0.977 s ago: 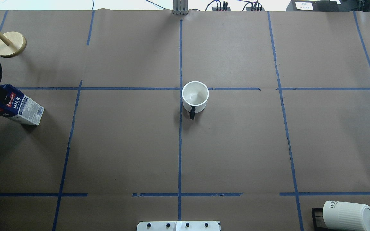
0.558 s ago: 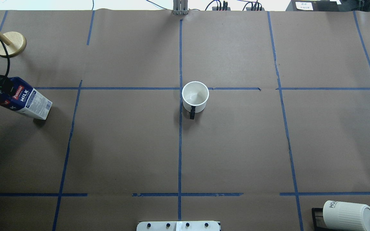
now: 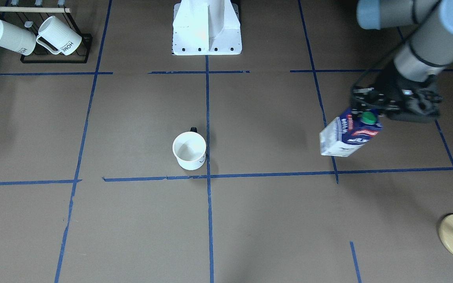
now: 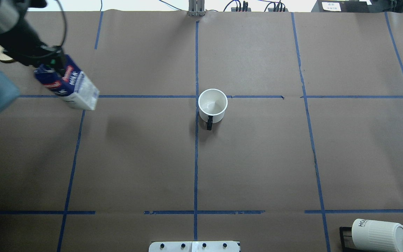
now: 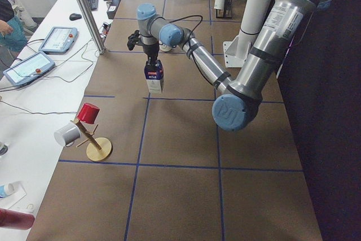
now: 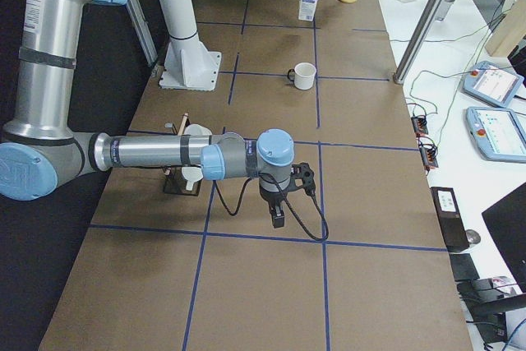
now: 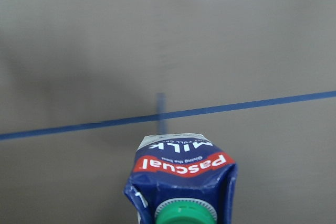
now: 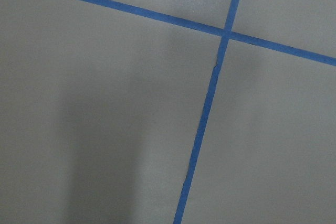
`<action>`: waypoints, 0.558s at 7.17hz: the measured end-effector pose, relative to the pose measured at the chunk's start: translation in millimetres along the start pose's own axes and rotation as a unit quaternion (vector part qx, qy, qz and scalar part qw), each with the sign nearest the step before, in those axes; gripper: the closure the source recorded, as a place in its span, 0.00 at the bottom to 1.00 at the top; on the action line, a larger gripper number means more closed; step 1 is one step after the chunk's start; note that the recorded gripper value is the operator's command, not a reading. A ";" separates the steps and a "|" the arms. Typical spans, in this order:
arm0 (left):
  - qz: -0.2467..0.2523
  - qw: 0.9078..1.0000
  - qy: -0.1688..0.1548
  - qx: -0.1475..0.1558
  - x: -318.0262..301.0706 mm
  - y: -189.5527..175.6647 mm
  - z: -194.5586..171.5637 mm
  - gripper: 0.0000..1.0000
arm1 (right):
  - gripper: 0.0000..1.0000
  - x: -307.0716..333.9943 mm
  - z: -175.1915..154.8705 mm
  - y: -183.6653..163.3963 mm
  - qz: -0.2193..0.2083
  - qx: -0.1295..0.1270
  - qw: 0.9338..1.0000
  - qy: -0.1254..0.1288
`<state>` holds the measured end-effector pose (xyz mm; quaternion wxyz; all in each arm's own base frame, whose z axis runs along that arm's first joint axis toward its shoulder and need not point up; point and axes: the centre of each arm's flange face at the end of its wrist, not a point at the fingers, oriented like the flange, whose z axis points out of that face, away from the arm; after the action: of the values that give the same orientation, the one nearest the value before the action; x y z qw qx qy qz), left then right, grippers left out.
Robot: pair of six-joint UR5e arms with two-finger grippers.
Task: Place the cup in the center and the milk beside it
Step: 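Carry the milk carton with the left gripper beside the mug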
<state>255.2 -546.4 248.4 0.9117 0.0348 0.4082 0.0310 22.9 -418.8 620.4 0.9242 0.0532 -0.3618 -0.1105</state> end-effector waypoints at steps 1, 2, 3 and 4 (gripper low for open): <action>-0.017 1.000 -0.003 0.007 59.1 -0.9 3.7 0.54 | 0.01 0.0 0.0 0.0 0.000 0.000 1.000 0.000; -0.031 0.999 -0.004 0.012 109.1 -4.2 8.9 0.54 | 0.01 0.2 0.2 0.1 0.001 0.000 1.000 0.000; -0.043 0.999 -0.003 0.010 155.0 -7.1 15.8 0.54 | 0.01 0.4 0.4 0.2 0.001 0.000 1.000 0.000; -0.054 0.998 -0.005 0.008 198.6 -5.7 26.5 0.54 | 0.01 0.4 0.5 0.3 0.002 -0.001 1.000 0.000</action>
<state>407.2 -536.2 118.0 0.9137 0.0202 0.4053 -0.0219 22.9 -418.6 621.1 0.9242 0.0520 -0.3622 -0.1092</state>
